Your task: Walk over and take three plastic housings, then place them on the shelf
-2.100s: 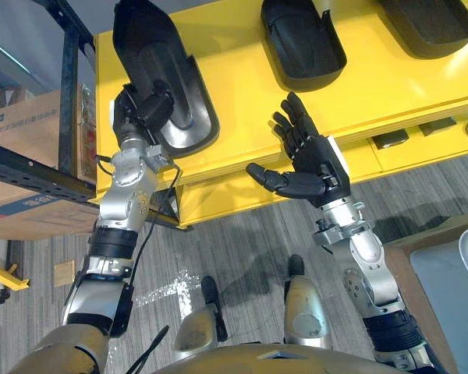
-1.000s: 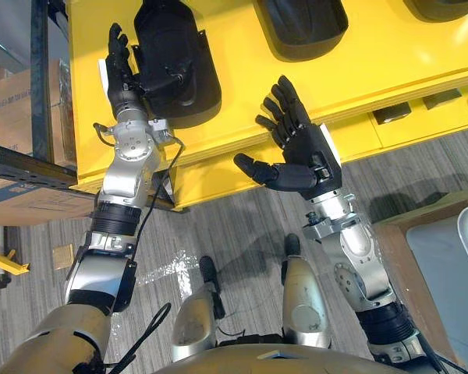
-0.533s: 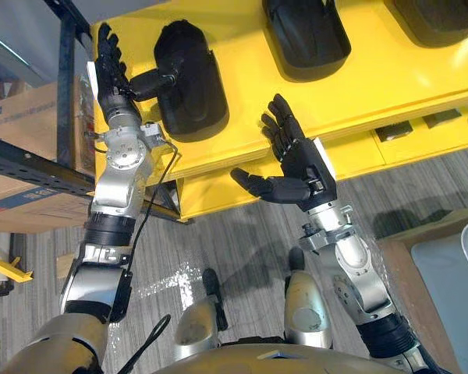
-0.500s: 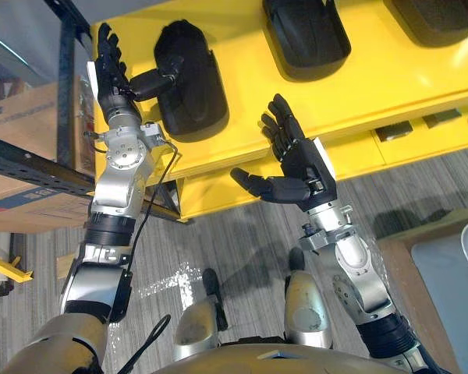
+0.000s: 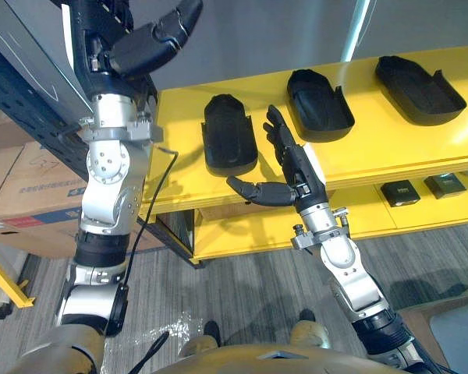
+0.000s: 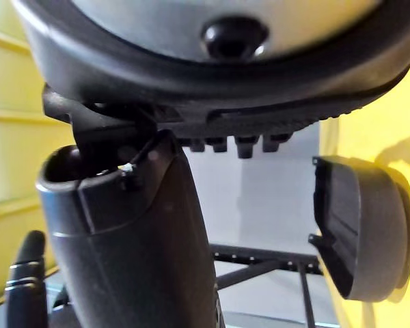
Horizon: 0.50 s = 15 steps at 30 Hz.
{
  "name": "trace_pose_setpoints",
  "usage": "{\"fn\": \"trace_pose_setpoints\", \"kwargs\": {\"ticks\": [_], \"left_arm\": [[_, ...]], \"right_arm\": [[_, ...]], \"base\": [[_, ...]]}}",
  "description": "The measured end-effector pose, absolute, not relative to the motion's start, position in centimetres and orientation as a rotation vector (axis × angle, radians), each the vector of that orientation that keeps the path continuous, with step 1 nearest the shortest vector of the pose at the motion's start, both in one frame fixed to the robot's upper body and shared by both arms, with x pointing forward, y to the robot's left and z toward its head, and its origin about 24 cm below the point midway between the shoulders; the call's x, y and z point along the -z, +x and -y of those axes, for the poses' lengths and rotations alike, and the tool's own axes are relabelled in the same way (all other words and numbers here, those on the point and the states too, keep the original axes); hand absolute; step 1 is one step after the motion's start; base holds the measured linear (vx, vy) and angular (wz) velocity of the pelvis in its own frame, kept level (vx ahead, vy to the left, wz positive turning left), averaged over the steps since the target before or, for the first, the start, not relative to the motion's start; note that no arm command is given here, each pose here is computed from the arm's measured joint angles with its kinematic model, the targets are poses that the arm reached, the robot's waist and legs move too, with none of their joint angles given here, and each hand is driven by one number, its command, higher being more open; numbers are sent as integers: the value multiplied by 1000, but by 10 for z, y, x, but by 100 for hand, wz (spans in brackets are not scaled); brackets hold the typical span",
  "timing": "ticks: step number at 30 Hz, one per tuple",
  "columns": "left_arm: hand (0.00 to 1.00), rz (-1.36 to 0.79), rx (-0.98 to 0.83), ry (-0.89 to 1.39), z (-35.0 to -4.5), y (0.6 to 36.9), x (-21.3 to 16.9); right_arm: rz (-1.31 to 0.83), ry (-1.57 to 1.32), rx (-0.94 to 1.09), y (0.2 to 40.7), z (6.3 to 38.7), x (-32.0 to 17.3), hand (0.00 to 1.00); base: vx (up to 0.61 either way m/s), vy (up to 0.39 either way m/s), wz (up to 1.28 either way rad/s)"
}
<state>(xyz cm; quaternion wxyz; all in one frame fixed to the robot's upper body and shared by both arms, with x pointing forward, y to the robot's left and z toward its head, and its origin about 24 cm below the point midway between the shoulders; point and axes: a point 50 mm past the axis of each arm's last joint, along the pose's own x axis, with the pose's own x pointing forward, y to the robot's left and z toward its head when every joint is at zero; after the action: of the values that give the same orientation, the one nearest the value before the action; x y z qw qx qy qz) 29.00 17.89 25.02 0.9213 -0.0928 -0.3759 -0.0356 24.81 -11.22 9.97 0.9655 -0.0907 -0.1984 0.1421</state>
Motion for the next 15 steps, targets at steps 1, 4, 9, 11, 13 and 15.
{"fn": "trace_pose_setpoints", "kwargs": {"ticks": [1, 4, 9, 11, 13, 15], "left_arm": [[100, 764, 108, -203, -178, 286, -246], [100, 725, 171, -222, -175, 269, -226], [100, 539, 190, -379, -159, 245, -167], [100, 445, 165, -438, -153, 234, -142], [100, 423, 169, -456, -150, 230, -135], [100, 446, 176, -462, -148, 228, -136]], "right_arm": [[407, -226, -274, 249, 114, -99, 100], [418, -284, -231, 251, 121, -101, 100], [400, -415, -161, 256, 135, -98, 100], [388, -510, -147, 259, 137, -94, 100], [381, -536, -125, 262, 137, -92, 100], [372, -578, -103, 270, 137, -90, 100]], "base": [[0, 0, 0], [2, 2, 4], [9, -6, 22], [-14, -4, 20], [-38, 1, 19], [-53, -2, 24]]}}
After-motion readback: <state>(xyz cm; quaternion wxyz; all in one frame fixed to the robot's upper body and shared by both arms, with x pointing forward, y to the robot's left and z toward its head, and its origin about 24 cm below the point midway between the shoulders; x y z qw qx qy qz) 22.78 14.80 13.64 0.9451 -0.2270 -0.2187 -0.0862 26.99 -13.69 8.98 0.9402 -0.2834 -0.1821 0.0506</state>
